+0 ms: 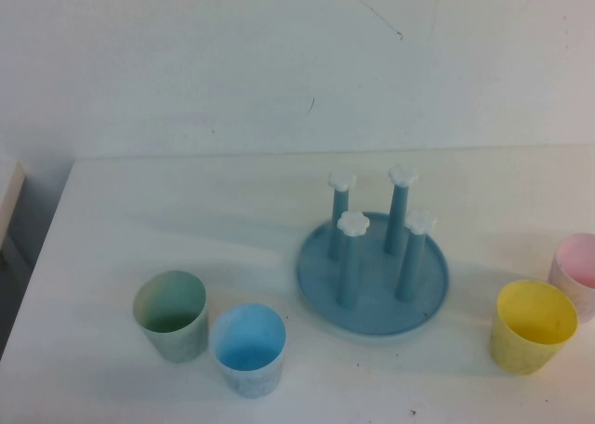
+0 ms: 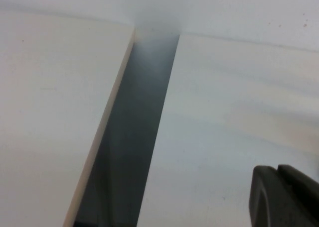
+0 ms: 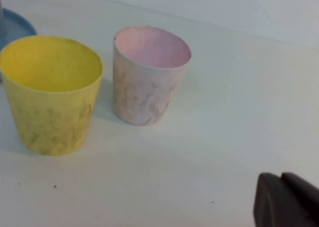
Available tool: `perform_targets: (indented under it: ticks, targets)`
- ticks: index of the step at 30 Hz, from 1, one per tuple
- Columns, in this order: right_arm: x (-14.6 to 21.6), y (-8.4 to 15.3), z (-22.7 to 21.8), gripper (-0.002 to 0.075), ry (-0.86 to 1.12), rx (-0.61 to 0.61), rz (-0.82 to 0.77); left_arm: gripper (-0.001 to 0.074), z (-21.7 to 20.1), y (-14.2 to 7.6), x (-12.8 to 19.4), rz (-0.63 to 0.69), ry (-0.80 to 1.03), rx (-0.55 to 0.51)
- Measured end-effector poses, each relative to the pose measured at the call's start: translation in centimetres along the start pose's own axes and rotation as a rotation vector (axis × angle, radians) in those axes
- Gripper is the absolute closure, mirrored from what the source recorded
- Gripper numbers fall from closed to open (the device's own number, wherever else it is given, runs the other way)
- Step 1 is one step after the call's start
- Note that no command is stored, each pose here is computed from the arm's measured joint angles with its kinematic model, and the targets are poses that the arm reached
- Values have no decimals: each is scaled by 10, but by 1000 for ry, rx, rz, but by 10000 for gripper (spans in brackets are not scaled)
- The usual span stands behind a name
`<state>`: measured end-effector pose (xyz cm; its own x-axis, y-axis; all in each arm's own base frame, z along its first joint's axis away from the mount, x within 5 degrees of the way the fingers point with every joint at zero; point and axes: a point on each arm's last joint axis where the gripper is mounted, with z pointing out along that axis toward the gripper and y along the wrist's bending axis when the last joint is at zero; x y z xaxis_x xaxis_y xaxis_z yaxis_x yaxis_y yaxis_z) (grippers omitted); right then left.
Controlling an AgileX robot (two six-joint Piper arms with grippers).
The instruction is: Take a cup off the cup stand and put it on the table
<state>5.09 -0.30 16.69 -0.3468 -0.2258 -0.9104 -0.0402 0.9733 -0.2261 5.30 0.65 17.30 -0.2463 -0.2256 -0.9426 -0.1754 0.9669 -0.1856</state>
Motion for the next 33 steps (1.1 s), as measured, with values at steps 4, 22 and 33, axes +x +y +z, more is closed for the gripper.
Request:
perform_targets:
  ticks: [4,22,33]
  targets:
    - [0,0,0,727,0,0,0,738,0,0,0,29,2,0]
    - [0,0,0,727,0,0,0,738,-1,-7,2,145,27,133]
    - [0,0,0,727,0,0,-2,738,-1,-8,2,152,27,136]
